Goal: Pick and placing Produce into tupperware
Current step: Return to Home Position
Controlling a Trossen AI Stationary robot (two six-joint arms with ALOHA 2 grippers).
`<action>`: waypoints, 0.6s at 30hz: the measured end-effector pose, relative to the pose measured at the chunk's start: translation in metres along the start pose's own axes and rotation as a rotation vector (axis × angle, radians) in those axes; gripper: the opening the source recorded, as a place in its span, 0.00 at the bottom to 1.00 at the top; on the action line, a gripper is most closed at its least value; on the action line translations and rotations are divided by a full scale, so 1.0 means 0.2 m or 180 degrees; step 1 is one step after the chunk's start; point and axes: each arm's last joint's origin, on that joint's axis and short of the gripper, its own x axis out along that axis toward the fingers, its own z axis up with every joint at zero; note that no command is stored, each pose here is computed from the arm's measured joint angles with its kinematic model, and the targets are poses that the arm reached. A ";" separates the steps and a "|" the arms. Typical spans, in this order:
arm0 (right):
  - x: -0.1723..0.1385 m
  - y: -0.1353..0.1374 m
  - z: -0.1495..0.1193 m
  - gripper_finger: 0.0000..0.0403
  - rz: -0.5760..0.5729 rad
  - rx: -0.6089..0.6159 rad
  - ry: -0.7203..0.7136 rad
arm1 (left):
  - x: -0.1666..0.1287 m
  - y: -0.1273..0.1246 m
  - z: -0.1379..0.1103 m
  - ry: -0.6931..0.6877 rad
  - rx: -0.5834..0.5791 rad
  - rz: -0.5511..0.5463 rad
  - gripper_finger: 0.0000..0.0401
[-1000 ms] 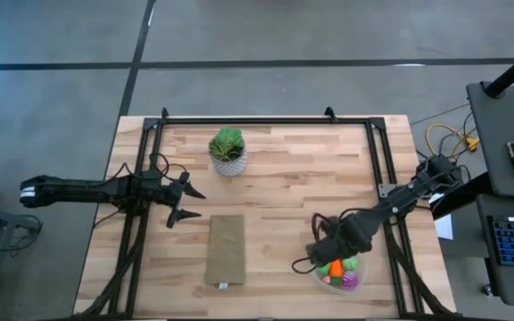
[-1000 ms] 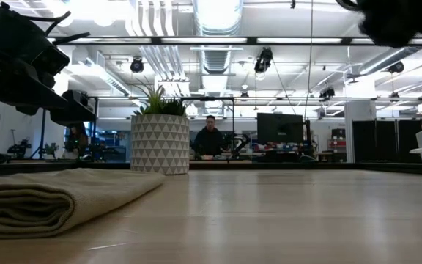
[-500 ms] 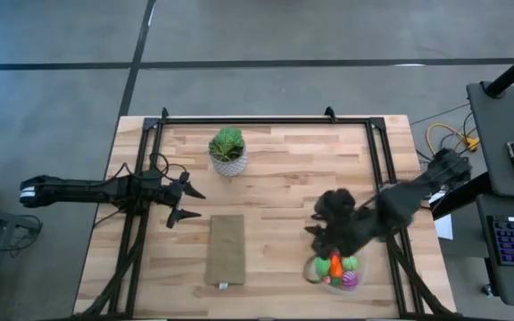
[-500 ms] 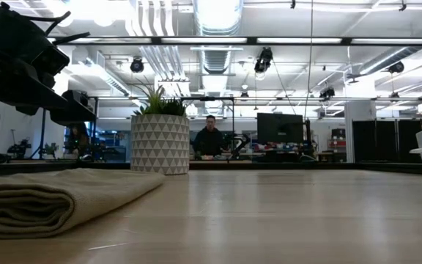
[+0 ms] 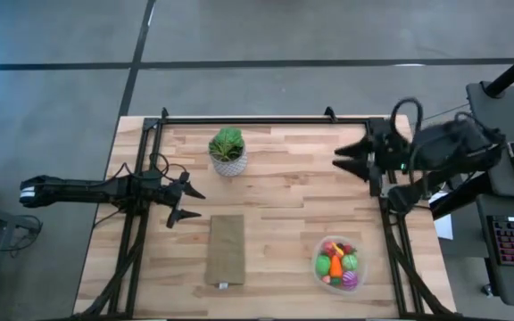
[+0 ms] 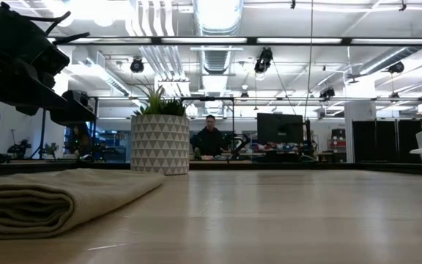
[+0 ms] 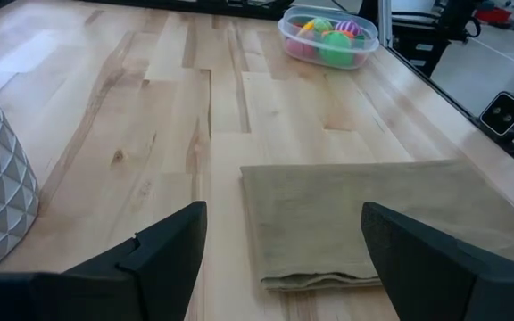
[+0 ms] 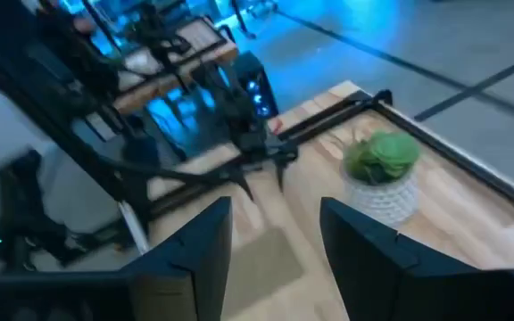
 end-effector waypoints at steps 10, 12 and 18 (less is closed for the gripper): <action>0.33 -0.10 -0.35 0.39 0.0616 0.0204 0.0217 | 0.00 0.00 0.00 0.0000 0.0000 0.0000 0.71; 0.35 -0.16 -0.38 0.39 0.0788 0.0287 0.0073 | 0.00 0.00 0.00 0.0000 0.0000 0.0000 0.71; 0.19 -0.38 -0.46 0.39 0.0783 0.0379 -0.0548 | 0.00 0.00 0.00 0.0001 0.0000 -0.0001 0.71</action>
